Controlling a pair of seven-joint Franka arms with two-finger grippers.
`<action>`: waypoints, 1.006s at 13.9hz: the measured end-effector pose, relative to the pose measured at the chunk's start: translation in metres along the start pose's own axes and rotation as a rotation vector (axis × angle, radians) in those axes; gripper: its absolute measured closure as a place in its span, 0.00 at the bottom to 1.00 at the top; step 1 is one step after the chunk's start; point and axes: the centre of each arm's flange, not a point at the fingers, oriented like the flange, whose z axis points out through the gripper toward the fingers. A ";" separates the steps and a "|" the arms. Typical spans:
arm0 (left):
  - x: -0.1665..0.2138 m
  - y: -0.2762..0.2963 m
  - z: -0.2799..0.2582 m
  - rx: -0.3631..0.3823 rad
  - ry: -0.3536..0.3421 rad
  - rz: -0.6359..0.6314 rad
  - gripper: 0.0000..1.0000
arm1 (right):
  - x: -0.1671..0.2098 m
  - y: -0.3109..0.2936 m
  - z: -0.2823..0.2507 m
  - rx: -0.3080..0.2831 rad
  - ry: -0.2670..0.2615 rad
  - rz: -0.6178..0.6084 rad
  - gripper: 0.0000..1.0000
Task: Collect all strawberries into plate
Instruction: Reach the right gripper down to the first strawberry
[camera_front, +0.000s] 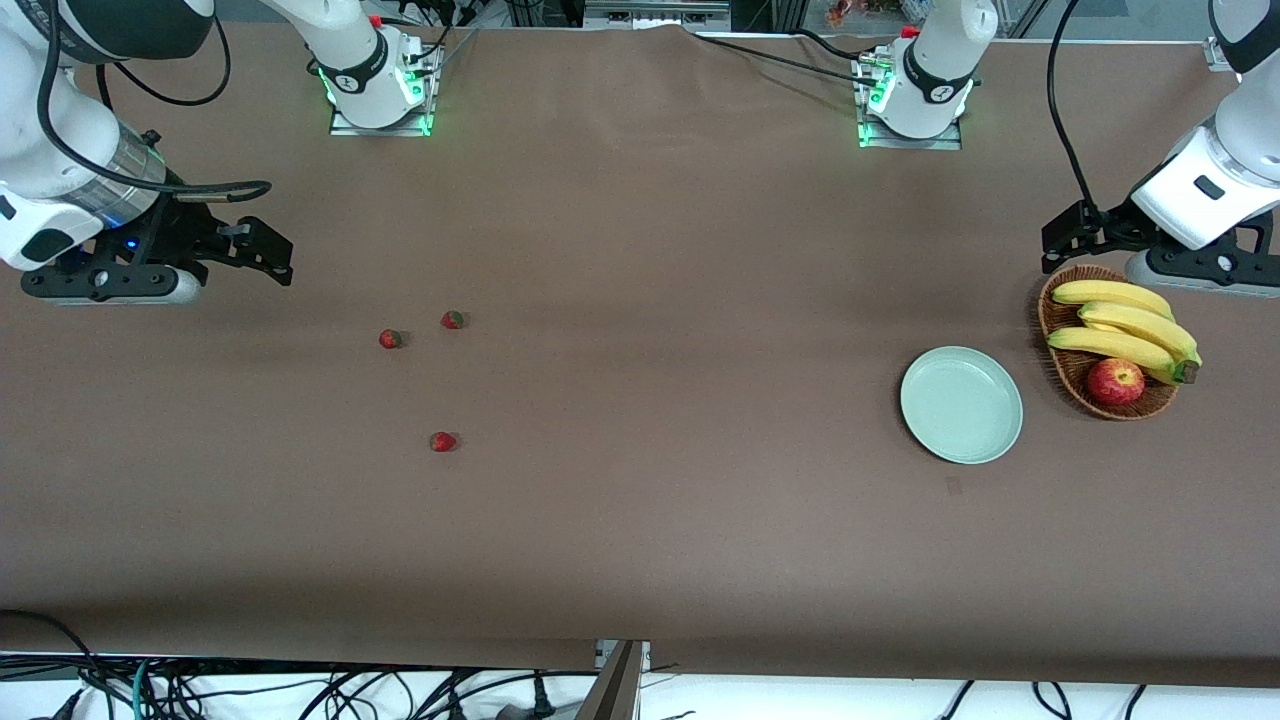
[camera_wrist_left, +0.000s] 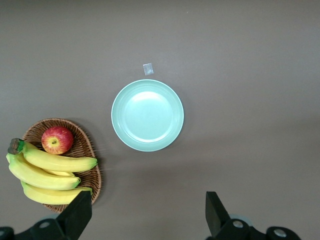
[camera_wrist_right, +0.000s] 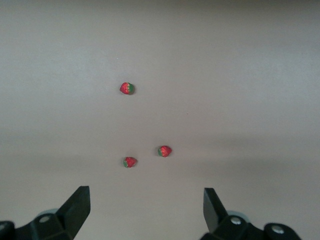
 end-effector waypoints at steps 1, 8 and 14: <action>0.000 0.000 0.000 0.000 0.000 0.001 0.00 | 0.000 0.000 0.000 0.001 0.001 0.000 0.00; 0.000 0.004 0.000 0.000 -0.002 0.006 0.00 | 0.007 0.008 -0.006 0.008 0.049 0.016 0.00; -0.001 0.005 0.000 -0.001 -0.014 0.009 0.00 | 0.041 0.006 0.046 0.007 0.078 0.026 0.00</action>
